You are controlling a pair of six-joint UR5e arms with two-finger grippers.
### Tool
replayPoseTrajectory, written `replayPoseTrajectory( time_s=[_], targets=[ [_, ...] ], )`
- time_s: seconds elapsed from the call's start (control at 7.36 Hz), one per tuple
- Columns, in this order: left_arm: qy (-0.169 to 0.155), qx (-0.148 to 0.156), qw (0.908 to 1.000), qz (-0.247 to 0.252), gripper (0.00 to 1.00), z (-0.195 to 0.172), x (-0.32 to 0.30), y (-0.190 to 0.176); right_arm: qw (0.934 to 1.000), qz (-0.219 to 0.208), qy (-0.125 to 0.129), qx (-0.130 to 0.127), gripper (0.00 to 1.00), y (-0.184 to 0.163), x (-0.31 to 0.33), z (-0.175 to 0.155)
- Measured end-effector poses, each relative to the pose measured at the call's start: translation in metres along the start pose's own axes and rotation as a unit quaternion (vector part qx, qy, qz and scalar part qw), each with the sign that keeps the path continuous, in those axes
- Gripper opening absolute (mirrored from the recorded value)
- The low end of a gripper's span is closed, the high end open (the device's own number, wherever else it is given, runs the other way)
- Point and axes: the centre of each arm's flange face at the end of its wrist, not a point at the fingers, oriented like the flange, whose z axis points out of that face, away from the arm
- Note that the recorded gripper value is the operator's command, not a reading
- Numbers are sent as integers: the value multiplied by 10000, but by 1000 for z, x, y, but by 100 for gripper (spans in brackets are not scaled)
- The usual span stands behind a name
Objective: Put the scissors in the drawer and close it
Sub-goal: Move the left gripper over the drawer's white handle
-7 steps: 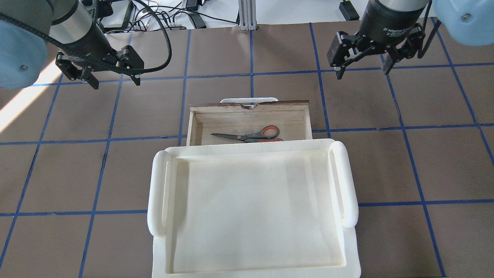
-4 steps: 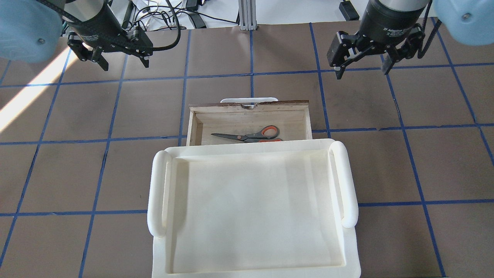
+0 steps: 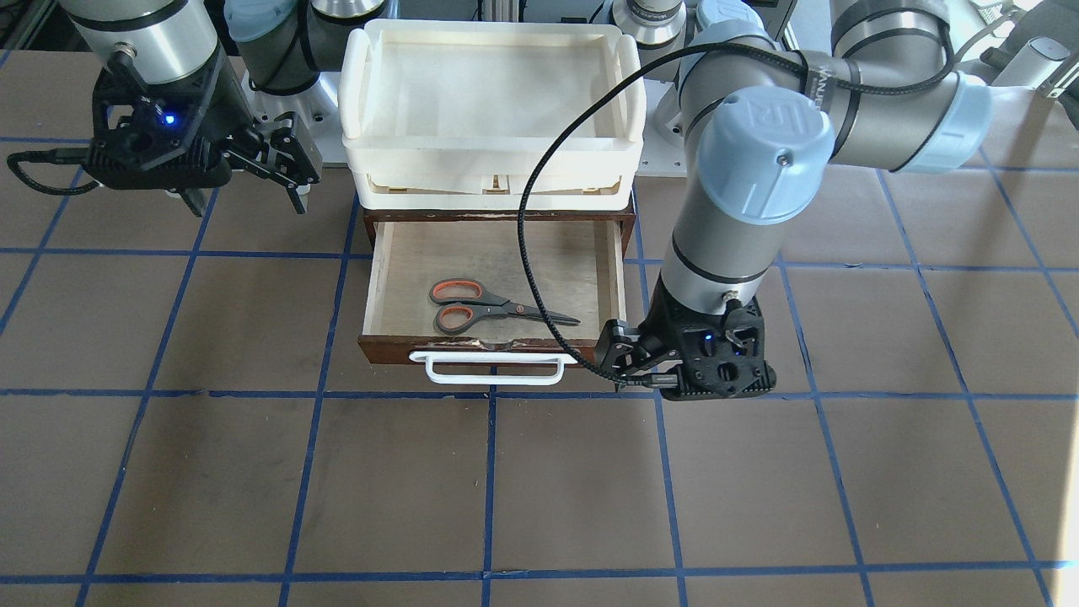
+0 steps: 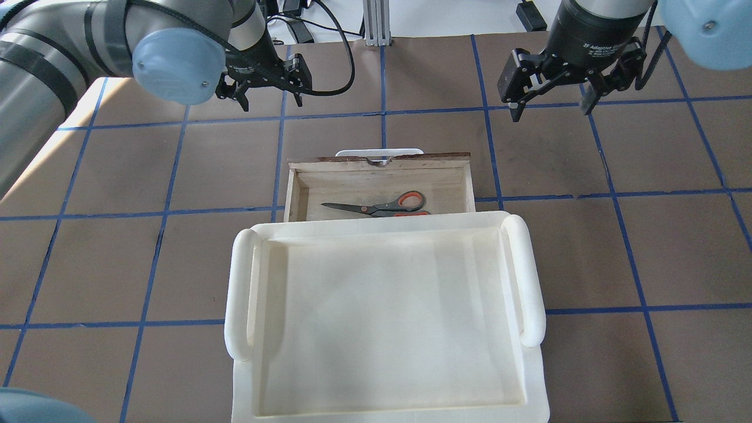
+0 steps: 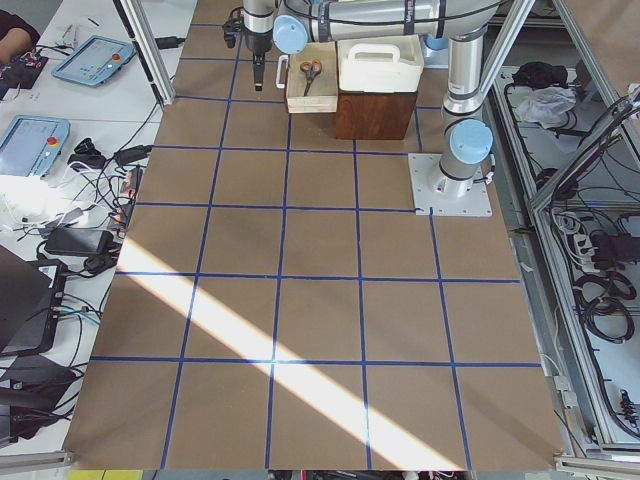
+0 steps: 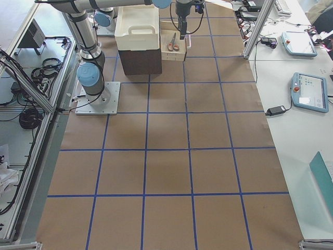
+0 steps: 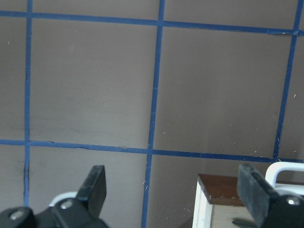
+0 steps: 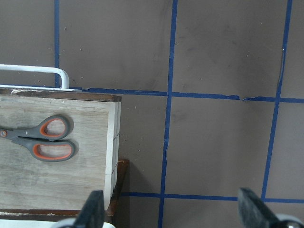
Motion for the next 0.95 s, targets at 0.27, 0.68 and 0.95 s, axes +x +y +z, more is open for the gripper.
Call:
replayPoseTrajectory(
  time_s=[0.27,0.68,0.95],
  targets=[
    [82,-110,9998,140,100,43,40,-1,10000,-1,-1,-11,100,0,0,1],
    [112,-393,9991,-76,100,93,78,6,10000,-2,-3,-24,100,0,0,3],
    [120,-624,9979,-76,100,111,97,17,10000,-9,-5,-32,100,0,0,3]
  ],
)
